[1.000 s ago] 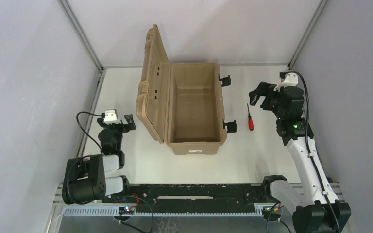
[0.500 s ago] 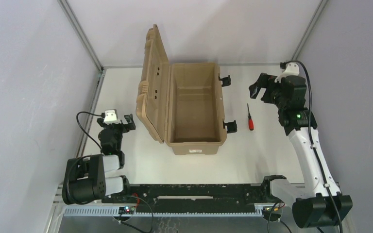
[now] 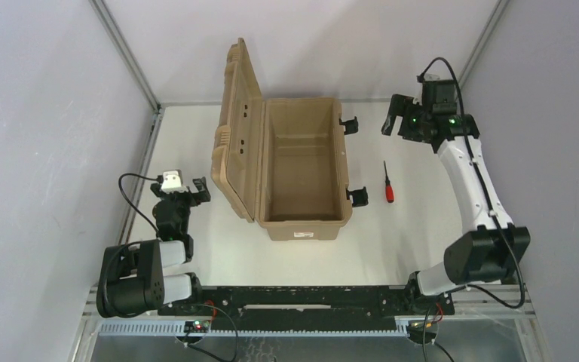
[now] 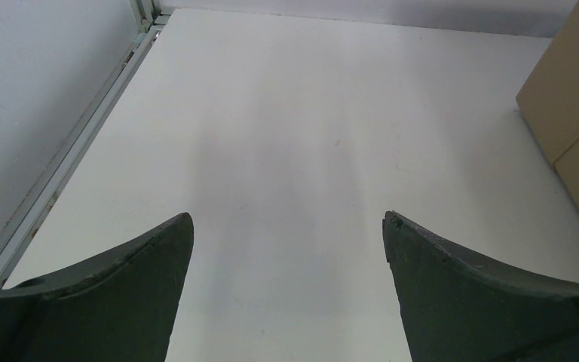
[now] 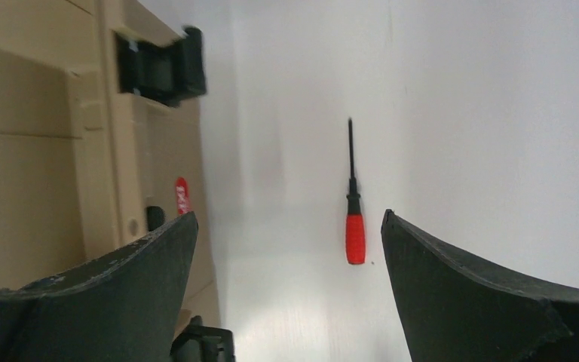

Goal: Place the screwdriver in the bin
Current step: Pick up the screwdriver from the center of the board.

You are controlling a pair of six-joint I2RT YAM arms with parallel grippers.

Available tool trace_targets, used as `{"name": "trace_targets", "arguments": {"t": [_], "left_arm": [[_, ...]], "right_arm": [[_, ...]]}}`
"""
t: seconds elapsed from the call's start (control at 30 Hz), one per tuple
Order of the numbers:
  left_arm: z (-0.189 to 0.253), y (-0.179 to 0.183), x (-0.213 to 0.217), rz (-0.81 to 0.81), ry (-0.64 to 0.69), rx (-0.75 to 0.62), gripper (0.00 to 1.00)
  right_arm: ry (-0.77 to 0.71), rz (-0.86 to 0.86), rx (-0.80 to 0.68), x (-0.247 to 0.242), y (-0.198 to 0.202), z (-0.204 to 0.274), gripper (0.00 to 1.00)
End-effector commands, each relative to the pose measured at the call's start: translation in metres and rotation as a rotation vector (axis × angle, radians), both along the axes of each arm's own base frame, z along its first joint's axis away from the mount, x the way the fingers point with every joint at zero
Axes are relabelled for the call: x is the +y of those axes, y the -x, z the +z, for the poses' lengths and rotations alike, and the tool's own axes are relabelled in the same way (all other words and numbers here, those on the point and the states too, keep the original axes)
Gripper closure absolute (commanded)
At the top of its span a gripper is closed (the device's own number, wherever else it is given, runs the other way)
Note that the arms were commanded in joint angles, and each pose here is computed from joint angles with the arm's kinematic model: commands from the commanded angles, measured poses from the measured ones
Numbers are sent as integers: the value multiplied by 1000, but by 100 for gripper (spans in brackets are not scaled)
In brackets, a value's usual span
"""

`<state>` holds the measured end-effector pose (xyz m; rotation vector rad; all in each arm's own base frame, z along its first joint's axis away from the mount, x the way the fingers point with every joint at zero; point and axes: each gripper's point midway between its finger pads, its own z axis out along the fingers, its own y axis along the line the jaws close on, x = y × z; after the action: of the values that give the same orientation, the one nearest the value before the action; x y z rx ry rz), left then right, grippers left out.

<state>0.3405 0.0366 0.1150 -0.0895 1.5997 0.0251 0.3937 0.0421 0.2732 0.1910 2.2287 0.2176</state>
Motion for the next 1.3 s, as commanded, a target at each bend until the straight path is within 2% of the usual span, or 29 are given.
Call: {"name": "trace_targets", "arguments": {"t": [0.0,0.33,0.63,1.1,1.27], "left_arm": [[25,-10,1,3,-10,-73,0],[25,-10,1,3,-8,-72,0],[25,-10,1,3,-9,-72,0],[25,-10,1,2,-10,-73,0],[25,-10,1,2,-9,-72,0]], "right_arm": [[54,-1,183,-4,11,-39,0],[94,-24,444,-10,16,-137,2],[102,-29,586,-11,27,-203,12],[137,-60,660,-21,32,-242,35],[148,-58,676,-22,33,-250,40]]}}
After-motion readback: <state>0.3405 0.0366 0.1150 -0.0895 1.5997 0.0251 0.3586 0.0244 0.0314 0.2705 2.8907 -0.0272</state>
